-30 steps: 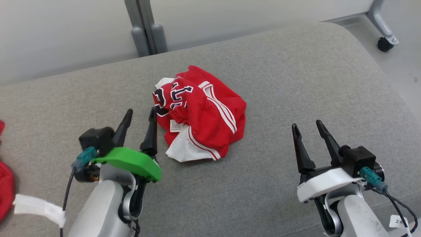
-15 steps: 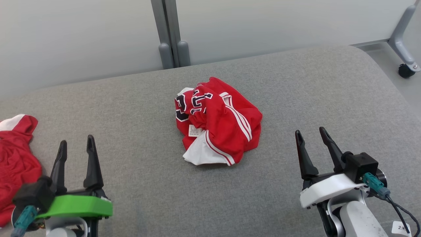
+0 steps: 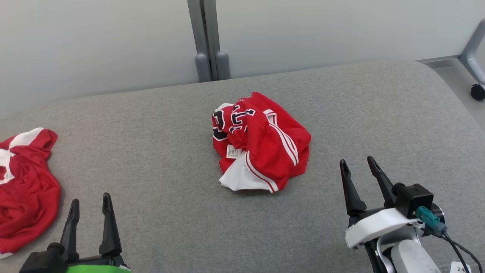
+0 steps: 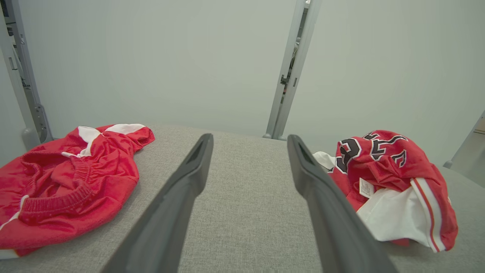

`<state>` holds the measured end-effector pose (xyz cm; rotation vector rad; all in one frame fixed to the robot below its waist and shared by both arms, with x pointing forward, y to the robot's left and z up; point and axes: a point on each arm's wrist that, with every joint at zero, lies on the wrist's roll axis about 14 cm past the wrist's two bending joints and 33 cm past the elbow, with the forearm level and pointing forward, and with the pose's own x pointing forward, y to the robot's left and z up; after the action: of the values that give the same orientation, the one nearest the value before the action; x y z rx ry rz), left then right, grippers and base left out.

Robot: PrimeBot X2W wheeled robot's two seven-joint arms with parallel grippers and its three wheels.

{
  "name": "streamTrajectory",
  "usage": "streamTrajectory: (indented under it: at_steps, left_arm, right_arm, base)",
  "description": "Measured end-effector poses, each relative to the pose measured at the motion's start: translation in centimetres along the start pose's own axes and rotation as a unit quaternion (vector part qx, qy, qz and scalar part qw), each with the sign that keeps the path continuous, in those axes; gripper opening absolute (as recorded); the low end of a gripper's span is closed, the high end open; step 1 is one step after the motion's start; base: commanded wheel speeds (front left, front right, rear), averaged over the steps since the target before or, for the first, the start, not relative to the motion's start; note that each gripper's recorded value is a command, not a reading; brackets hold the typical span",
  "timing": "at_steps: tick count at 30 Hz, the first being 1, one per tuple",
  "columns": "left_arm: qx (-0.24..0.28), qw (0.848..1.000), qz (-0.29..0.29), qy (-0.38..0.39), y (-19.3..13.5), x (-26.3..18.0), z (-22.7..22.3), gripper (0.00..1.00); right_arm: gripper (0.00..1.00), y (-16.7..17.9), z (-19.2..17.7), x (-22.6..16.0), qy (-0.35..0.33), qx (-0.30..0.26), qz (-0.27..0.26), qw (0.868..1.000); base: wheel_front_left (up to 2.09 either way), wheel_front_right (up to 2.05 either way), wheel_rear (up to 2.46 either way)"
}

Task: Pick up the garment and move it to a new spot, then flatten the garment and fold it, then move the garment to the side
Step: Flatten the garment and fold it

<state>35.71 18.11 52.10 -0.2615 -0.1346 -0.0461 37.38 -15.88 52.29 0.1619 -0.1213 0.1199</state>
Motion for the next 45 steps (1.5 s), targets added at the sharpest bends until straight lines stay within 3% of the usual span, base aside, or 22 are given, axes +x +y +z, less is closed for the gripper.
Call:
streamTrajectory:
  at_steps: [20,23,27,33,39,45]
  left_arm:
    - [0.0,1.0,-0.005,0.014,-0.3,-0.6,-0.9,1.0]
    - [-0.001,1.0,-0.007,0.015,-0.5,-0.5,-1.0,1.0]
    - [-0.002,1.0,-0.009,0.016,-0.6,-0.2,-1.2,1.0]
    - [-0.005,1.0,-0.018,0.014,-1.3,0.8,-1.2,1.0]
    - [-0.005,1.0,-0.011,0.02,-0.8,1.2,-1.7,1.0]
    - [-0.004,1.0,0.0,0.024,0.0,1.3,-1.9,1.0]
  right_arm:
    - [1.0,0.8,-0.8,0.3,0.011,0.007,0.011,1.0]
    - [1.0,1.9,-1.3,1.5,0.037,0.022,0.028,0.999]
    - [1.0,3.3,-3.7,3.1,0.125,0.051,0.048,0.99]
    - [1.0,4.5,-7.9,4.5,0.243,0.085,0.062,0.964]
    - [1.0,5.9,-10.1,5.5,0.284,0.111,0.075,0.949]
    - [1.0,6.9,-10.9,6.7,0.292,0.141,0.078,0.943]
  base:
    - [0.0,0.0,0.0]
    - [0.0,0.0,0.0]
    - [0.0,0.0,0.0]
    - [0.0,0.0,0.0]
    - [0.0,0.0,0.0]
    - [0.0,0.0,0.0]
